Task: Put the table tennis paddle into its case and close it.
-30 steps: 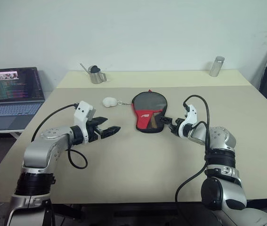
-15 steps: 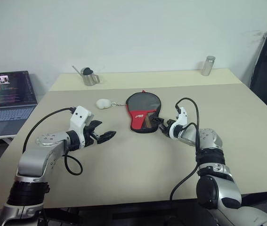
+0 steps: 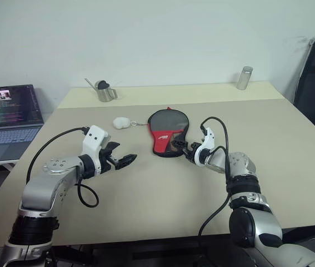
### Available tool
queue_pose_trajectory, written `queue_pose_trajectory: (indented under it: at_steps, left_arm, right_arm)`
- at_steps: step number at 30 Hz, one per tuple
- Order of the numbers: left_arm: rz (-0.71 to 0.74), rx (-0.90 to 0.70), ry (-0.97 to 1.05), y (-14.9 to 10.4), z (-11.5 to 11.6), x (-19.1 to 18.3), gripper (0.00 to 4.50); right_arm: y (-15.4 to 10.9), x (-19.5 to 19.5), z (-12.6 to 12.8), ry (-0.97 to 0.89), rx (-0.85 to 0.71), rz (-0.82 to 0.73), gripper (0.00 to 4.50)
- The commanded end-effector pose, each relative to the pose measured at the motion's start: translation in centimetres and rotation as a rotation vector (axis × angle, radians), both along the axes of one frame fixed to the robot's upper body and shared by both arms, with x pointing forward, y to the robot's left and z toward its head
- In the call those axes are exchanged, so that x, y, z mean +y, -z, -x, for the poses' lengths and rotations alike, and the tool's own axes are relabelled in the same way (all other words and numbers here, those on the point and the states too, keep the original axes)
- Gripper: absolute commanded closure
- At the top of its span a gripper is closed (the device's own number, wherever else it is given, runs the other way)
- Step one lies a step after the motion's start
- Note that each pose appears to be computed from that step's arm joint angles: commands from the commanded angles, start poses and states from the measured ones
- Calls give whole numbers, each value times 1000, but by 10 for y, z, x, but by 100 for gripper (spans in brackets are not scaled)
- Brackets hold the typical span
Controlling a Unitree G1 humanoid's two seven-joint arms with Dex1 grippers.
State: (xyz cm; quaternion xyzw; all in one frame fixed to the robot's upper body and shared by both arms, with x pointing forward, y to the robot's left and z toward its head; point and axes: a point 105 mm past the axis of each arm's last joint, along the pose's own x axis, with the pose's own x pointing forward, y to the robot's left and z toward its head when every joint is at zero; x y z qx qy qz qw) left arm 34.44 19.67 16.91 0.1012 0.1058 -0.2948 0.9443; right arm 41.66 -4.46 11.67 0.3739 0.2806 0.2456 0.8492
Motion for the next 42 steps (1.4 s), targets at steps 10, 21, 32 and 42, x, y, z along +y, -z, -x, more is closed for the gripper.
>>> queue_pose_trajectory:
  at_steps: [10,21,32,42]
  left_arm:
    - [-12,-74,-2,-15,-6,-2,0]
    - [-25,-69,27,-9,-13,-9,0]
    - [-29,-45,120,-2,-23,-28,0]
    - [-41,-30,196,0,-32,-41,0]
  right_arm:
    - [4,7,3,-8,16,3,445]
    - [-2,-8,25,-73,12,58,445]
    - [5,-55,103,-209,4,209,445]
    - [22,-80,173,-391,17,305,445]
